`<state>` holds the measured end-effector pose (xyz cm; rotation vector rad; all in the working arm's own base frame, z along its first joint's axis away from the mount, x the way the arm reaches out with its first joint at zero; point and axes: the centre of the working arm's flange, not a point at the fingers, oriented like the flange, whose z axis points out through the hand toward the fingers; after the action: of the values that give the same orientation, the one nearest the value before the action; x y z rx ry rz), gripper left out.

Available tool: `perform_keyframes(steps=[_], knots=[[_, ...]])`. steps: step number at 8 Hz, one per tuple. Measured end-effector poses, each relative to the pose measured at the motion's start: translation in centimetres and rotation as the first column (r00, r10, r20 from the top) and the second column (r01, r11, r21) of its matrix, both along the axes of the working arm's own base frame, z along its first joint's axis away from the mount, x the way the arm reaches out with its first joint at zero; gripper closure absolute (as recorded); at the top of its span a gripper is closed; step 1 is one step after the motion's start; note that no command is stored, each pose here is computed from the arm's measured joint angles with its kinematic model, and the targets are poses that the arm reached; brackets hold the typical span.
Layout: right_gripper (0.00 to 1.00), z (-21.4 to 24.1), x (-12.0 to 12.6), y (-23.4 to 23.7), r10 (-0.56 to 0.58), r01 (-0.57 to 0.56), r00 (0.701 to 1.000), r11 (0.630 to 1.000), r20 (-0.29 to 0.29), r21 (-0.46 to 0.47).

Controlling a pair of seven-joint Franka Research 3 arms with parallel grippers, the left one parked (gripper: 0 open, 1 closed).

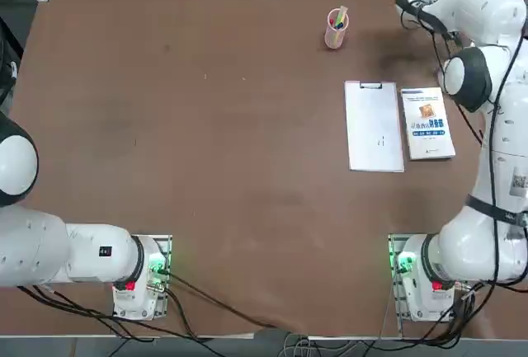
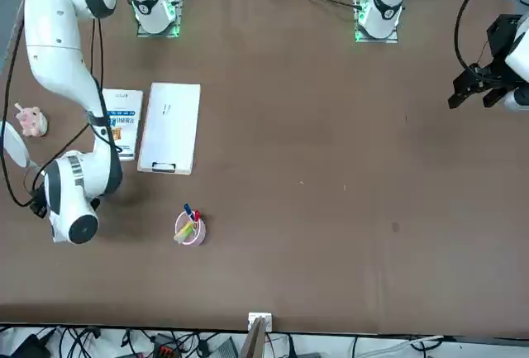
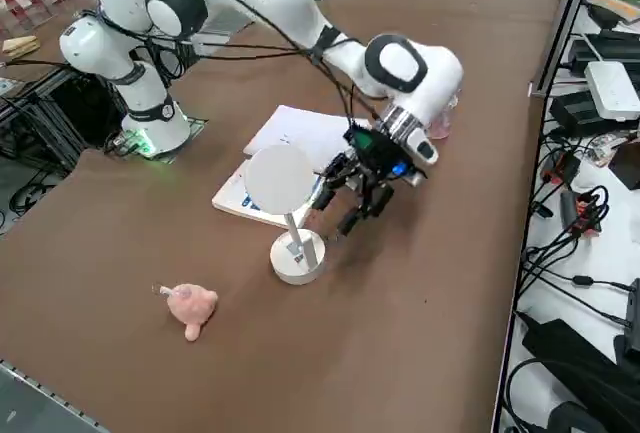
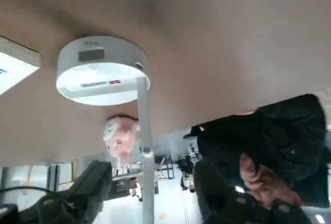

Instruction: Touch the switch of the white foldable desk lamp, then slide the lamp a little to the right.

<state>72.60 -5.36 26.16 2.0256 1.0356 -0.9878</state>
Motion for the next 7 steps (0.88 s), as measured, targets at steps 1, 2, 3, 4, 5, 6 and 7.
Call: perform_keyframes(steps=[1, 2, 3, 4, 5, 6, 7], knots=[[0.04, 3.1, 0.5, 3.8, 0.05, -0.051, 0.998, 0.999, 0.044, 0.004], [0.03, 6.5, 0.5, 8.0, 0.093, -0.095, 0.992, 0.995, 0.09, 0.027], [0.02, 10.1, 0.0, 11.9, 0.116, -0.127, 0.984, 0.989, 0.137, 0.071], [0.0, 14.1, -1.1, 14.8, 0.116, -0.139, 0.977, 0.983, 0.176, 0.124], [0.0, 17.9, -2.6, 16.9, 0.096, -0.134, 0.975, 0.974, 0.202, 0.183], [0.0, 21.7, -4.4, 18.4, 0.056, -0.114, 0.973, 0.96, 0.223, 0.257], [0.0, 24.9, -6.2, 19.2, -0.009, -0.076, 0.97, 0.938, 0.244, 0.338]])
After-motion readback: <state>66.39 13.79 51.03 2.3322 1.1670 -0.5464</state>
